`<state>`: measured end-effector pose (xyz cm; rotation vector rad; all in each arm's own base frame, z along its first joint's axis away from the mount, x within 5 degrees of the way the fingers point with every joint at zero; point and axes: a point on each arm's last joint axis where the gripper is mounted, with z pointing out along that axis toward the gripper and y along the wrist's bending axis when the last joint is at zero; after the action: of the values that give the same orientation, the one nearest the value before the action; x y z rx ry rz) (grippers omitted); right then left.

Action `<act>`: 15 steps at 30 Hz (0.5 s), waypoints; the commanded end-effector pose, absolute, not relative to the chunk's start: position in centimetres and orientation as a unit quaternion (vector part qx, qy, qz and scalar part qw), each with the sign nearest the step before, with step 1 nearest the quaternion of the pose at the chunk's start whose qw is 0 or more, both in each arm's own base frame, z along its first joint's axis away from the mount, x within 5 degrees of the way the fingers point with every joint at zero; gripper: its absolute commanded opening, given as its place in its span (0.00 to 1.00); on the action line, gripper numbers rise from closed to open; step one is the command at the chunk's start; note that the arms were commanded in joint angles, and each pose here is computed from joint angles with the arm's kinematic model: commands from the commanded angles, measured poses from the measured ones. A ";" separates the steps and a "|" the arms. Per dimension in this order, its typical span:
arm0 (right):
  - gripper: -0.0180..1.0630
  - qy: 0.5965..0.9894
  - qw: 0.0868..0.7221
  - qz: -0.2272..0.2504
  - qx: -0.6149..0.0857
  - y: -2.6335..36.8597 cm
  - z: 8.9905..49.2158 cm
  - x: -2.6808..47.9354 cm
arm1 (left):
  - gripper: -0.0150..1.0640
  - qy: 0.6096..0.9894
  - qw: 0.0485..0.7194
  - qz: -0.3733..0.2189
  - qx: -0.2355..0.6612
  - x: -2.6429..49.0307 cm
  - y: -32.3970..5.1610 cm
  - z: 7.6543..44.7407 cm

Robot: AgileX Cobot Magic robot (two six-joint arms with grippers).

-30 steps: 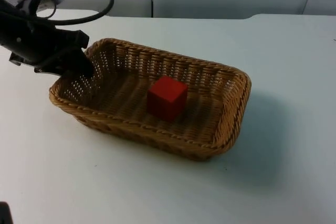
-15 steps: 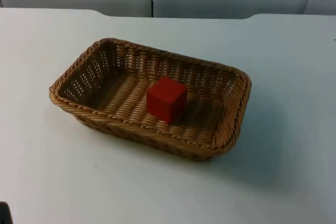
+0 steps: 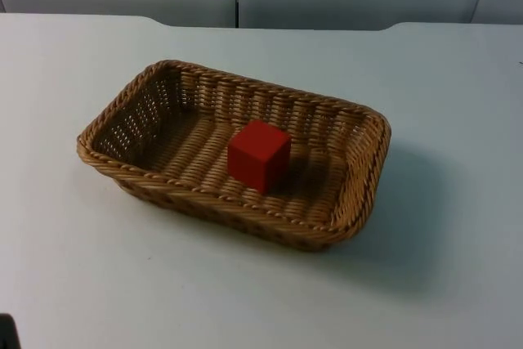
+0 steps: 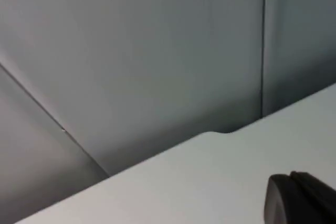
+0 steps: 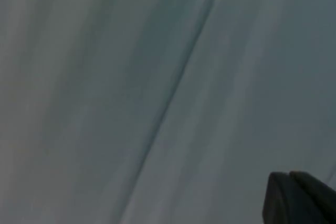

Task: Pick up the basket with the left hand and place the cube into the basket with the right hand.

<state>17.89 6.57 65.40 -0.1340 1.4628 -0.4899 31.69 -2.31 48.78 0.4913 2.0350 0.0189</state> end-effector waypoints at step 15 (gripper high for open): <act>0.01 0.624 0.651 -0.418 -0.114 3.6 58.9 14.0 | 0.01 0.698 0.691 0.098 0.160 8.3 -0.7 54.0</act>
<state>14.85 4.75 59.51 -0.2944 1.4629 -0.8824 9.12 -0.84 54.59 0.3847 1.6071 0.2172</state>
